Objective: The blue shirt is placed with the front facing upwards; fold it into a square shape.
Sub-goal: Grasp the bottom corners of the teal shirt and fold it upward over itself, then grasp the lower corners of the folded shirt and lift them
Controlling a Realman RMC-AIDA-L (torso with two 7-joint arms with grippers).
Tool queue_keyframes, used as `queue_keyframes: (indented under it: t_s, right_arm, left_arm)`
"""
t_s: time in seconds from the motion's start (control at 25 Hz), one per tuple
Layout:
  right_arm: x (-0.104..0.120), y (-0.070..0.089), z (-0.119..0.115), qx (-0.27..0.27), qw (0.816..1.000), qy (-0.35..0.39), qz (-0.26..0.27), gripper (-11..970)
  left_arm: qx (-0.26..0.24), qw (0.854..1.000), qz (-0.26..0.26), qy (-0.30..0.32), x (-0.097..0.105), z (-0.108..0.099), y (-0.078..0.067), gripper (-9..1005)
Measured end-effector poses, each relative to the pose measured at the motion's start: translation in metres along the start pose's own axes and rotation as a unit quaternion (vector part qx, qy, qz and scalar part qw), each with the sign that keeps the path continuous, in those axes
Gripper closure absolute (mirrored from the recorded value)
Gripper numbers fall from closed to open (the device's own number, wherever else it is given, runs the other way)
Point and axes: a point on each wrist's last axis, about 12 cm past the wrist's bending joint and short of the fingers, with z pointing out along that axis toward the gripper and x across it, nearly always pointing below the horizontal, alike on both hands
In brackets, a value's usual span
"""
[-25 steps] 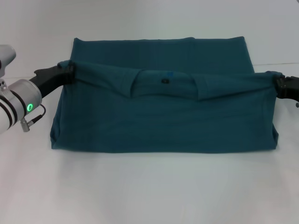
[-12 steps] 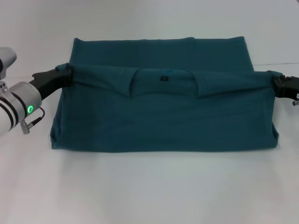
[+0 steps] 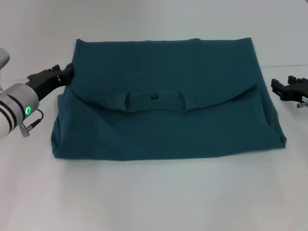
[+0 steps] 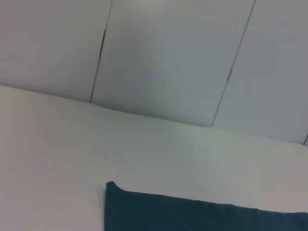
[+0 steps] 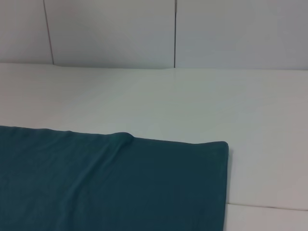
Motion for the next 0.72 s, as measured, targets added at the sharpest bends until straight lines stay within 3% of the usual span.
queue_keyframes:
  t_s: [0.12,0.44,0.72]
  right_arm:
    - [-0.0009,0.0001,0.0004,0.001,1.000,-0.002,0.001,463]
    - [-0.0006,-0.0017,-0.0010,0.005,1.000,-0.007,0.009,361]
    - [0.0020,-0.0036,-0.0072,-0.010,1.000,-0.017,0.011,274]
  left_arm:
    - [-0.002,1.000,-0.002,-0.001,0.0003,-0.0006,0.0010,733]
    - [-0.003,1.000,-0.004,-0.001,-0.0003,-0.0010,0.0025,294]
    - [0.008,1.000,-0.008,0.006,-0.0041,-0.0016,0.0051,209]
